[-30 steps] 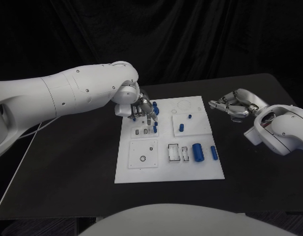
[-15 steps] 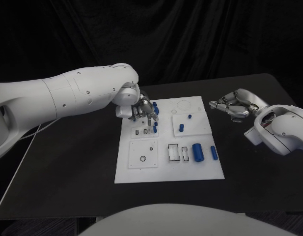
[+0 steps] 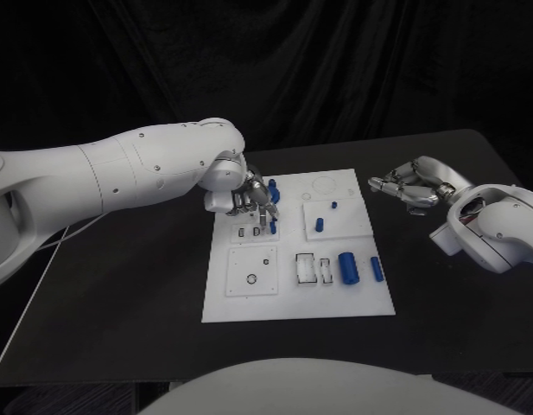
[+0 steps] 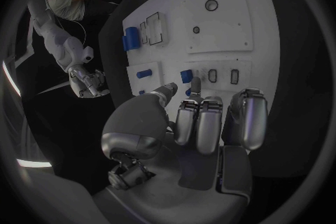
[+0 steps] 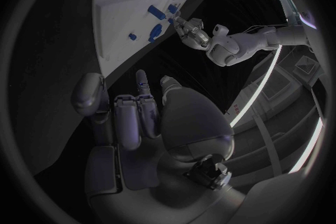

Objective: Assemble the parts on the task board

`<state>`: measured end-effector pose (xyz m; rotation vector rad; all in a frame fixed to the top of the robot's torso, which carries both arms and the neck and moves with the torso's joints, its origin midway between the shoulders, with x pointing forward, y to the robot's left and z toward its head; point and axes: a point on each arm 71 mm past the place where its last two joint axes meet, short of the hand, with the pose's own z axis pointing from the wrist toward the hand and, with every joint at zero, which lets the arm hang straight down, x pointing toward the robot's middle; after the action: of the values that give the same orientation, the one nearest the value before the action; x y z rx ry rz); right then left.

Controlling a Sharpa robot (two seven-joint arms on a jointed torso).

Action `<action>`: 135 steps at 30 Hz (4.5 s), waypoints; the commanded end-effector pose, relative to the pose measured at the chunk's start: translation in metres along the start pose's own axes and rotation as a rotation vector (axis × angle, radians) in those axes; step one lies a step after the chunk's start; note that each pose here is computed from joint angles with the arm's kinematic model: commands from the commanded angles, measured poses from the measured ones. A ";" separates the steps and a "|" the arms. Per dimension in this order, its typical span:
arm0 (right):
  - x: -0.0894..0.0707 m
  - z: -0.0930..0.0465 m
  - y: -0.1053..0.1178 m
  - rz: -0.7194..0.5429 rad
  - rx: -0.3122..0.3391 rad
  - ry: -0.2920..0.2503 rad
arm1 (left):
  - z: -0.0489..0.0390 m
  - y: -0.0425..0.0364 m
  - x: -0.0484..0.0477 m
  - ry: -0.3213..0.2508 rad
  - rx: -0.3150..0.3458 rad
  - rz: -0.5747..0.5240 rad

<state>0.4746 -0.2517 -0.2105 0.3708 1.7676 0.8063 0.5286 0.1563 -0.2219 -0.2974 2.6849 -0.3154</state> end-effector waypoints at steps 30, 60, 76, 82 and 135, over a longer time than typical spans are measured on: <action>0.001 0.000 -0.003 -0.002 0.018 0.018 | 0.0094 -0.0015 0.0088 0.007 0.026 -0.017; 0.004 0.001 -0.004 -0.002 0.029 0.037 | 0.0145 -0.0026 0.0132 0.020 0.017 -0.014; 0.004 0.001 -0.004 -0.003 0.033 0.045 | 0.0166 -0.0040 0.0155 0.031 0.015 -0.006; 0.005 0.001 -0.004 -0.003 0.035 0.047 | 0.0171 -0.0032 0.0155 0.033 0.013 -0.006; 0.005 -0.004 -0.014 0.000 0.066 0.065 | 0.0130 0.0274 0.0105 -0.015 -0.034 -0.077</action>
<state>0.4725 -0.2594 -0.2206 0.3853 1.8369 0.7800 0.5204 0.1786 -0.2445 -0.3910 2.6871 -0.2848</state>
